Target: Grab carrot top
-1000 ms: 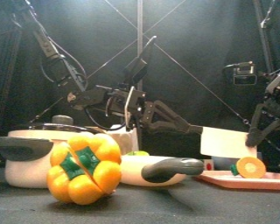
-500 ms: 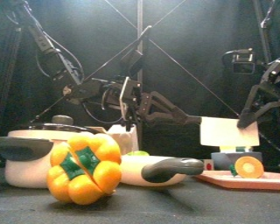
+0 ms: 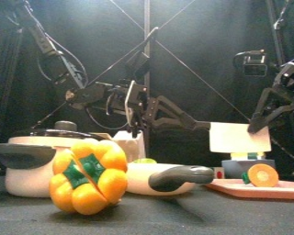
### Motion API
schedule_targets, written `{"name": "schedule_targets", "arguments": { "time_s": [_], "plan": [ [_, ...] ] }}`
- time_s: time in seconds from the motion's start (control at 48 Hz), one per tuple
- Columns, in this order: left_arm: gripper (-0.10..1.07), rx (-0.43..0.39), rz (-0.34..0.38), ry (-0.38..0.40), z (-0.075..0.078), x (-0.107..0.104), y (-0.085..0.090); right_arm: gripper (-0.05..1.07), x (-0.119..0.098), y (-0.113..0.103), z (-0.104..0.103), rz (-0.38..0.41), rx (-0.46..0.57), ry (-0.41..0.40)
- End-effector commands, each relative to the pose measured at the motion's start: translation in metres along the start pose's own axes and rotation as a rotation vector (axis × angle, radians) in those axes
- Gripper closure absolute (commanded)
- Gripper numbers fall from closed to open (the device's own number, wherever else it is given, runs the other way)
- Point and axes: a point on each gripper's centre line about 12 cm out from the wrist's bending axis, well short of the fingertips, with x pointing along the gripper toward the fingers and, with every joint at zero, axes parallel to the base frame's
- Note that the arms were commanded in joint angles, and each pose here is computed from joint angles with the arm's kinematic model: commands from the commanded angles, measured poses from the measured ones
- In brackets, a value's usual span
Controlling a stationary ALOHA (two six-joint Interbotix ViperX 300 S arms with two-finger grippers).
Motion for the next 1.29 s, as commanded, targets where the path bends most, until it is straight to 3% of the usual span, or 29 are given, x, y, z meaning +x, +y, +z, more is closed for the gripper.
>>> {"name": "schedule_targets", "arguments": {
  "time_s": [0.0,0.771,1.083,1.271],
  "plan": [
    [0.42,0.008,0.002,-0.044,0.017,-0.001,0.000,0.15,-0.002,0.004,0.009,0.011,0.008,-0.026],
    [0.42,-0.002,0.012,-0.042,0.016,0.000,0.003,0.15,-0.002,0.002,0.006,0.007,0.011,-0.018],
    [0.42,-0.129,0.122,0.012,0.018,-0.007,0.007,0.15,-0.002,0.001,0.007,-0.009,0.014,-0.020],
    [0.42,-0.139,0.114,0.045,0.030,-0.018,-0.003,0.15,-0.002,-0.001,0.010,-0.028,0.019,-0.028]
  ]
}}
